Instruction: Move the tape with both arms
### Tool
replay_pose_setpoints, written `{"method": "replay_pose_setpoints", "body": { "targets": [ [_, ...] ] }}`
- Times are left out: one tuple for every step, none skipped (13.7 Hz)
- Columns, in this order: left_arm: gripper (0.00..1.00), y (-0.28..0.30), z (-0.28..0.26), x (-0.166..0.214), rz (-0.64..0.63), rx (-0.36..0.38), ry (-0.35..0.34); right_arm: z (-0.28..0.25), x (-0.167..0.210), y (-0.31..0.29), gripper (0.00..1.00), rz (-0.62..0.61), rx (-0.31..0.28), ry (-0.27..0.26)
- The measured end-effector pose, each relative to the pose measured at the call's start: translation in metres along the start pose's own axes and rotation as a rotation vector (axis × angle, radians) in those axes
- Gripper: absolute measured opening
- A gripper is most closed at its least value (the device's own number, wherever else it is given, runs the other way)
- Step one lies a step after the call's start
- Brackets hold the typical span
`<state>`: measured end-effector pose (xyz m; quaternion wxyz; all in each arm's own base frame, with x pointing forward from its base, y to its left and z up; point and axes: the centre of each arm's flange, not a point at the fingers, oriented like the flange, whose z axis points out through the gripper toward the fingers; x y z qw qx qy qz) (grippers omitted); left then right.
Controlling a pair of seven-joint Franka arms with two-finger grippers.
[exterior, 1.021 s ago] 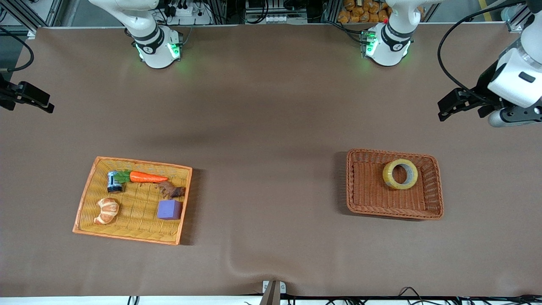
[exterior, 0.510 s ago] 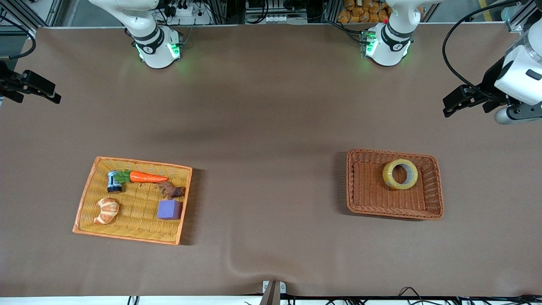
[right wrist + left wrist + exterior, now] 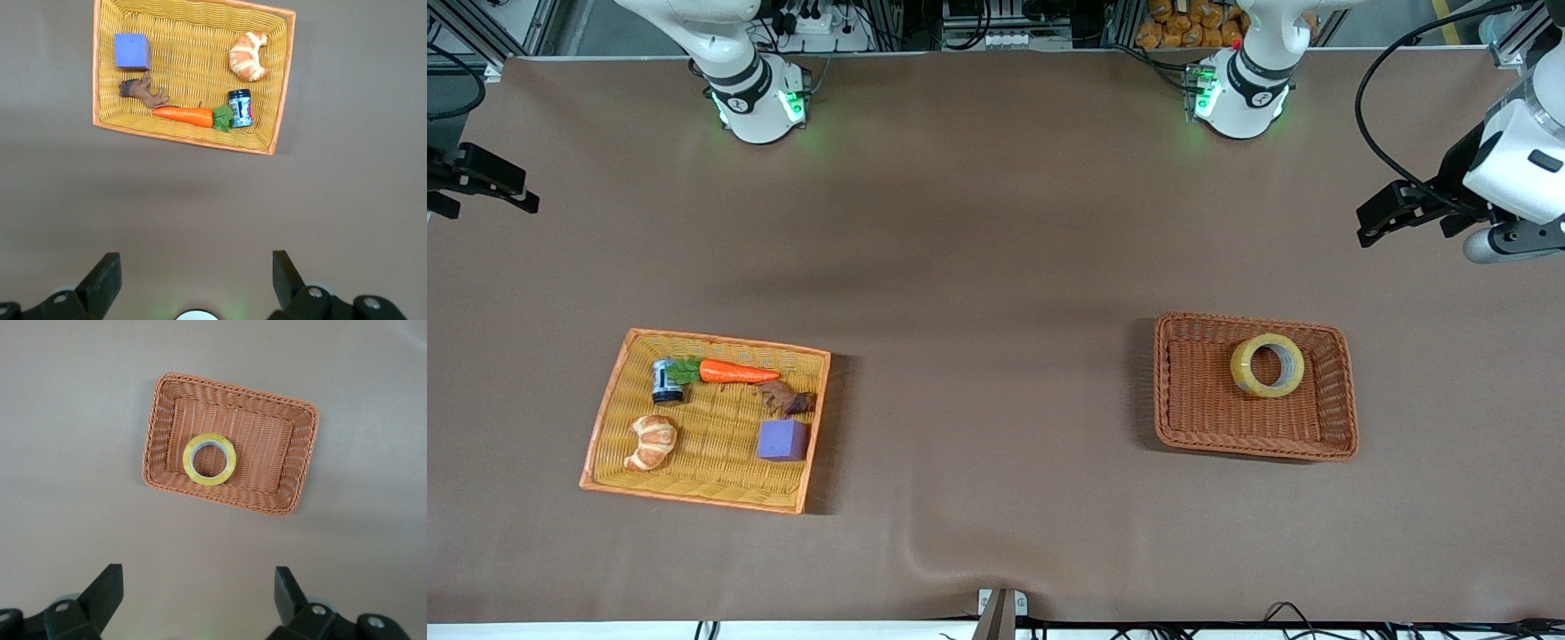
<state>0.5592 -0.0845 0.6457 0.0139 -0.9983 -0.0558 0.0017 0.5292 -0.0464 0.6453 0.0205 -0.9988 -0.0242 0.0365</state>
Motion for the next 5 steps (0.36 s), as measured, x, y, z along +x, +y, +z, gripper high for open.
{"method": "replay_pose_setpoints", "body": {
  "targets": [
    [1.0, -0.0006, 0.0, 0.0002, 0.005, 0.0, 0.0, 0.0015, 0.0003, -0.0003, 1.0, -0.002, 0.0, -0.003],
    [1.0, -0.0012, 0.0, 0.0003, 0.03, 0.0, 0.0, 0.0024, 0.0005, -0.0007, 1.0, -0.003, 0.0, -0.004],
    [1.0, -0.0017, 0.0, 0.0004, 0.061, 0.0, 0.0, 0.0027, 0.0006, -0.0011, 1.0, -0.004, 0.0, -0.005],
    [1.0, -0.0025, 0.0, 0.0006, 0.087, 0.0, 0.0, 0.0028, 0.0007, -0.0018, 1.0, -0.006, 0.0, -0.005],
    [1.0, -0.0035, -0.0003, 0.0008, 0.104, 0.0, 0.001, 0.0029, 0.0008, -0.0028, 1.0, -0.008, 0.0, -0.005]
  ]
}}
